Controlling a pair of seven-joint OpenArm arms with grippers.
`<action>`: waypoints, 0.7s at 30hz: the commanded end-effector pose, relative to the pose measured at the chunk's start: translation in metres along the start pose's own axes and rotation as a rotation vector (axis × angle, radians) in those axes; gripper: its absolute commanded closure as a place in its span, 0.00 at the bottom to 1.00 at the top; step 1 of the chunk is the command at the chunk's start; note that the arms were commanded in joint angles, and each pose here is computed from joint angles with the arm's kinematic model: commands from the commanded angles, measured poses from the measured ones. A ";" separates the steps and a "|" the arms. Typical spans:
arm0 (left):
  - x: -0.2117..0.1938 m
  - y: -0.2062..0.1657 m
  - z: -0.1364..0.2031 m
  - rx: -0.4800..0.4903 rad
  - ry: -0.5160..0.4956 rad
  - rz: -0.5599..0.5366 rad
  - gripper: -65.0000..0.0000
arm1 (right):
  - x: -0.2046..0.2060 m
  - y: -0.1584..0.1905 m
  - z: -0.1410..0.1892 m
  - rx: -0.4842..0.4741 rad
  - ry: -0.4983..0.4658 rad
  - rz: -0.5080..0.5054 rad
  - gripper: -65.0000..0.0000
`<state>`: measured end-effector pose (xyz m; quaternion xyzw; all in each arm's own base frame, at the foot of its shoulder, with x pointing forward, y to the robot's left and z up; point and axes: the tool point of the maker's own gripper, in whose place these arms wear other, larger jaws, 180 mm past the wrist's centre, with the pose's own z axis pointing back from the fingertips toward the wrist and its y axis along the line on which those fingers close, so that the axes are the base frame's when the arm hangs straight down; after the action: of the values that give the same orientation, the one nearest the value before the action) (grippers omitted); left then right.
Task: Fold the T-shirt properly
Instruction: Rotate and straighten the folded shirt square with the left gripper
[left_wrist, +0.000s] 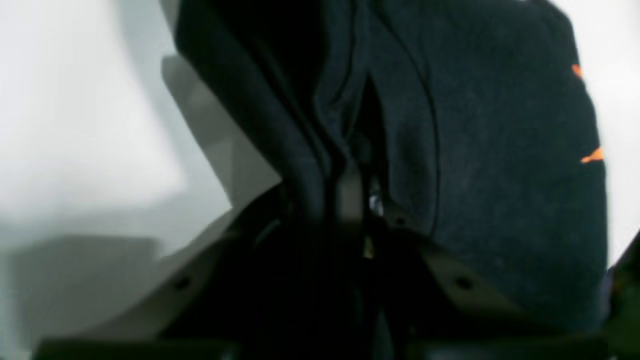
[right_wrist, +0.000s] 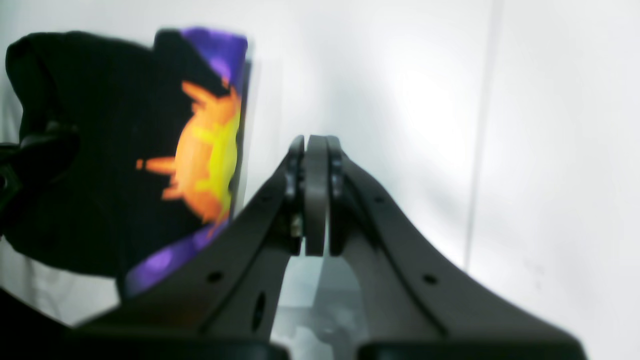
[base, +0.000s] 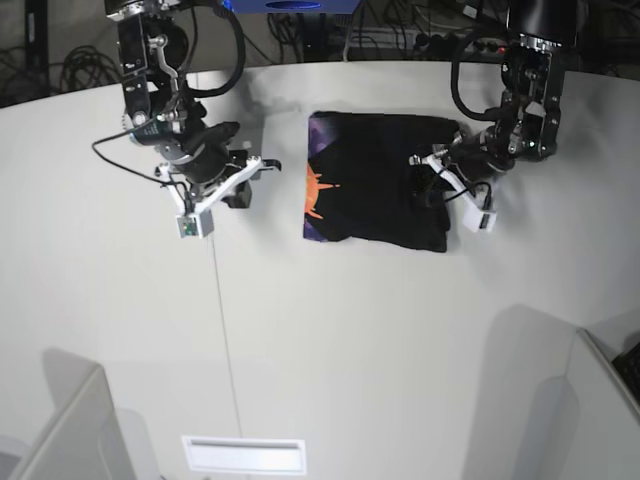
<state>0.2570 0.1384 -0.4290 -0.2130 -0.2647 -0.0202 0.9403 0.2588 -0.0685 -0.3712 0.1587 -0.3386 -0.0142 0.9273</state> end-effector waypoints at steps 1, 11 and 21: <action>-0.001 0.001 -0.001 0.020 0.023 -0.049 1.00 | 0.012 -0.001 0.005 0.002 -0.047 0.000 1.00; 0.020 -0.017 -0.017 0.057 0.068 -0.354 1.00 | 0.003 -0.039 0.015 -0.092 -0.045 -0.071 1.00; 0.035 -0.038 -0.032 0.096 0.104 -0.676 1.00 | -0.014 -0.068 0.032 -0.169 -0.032 -0.121 1.00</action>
<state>0.2950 0.0870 -0.4222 -0.0793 -0.2762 -0.3267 0.9004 0.2270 -0.1391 -0.3870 0.0975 -0.3209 -0.1058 0.9361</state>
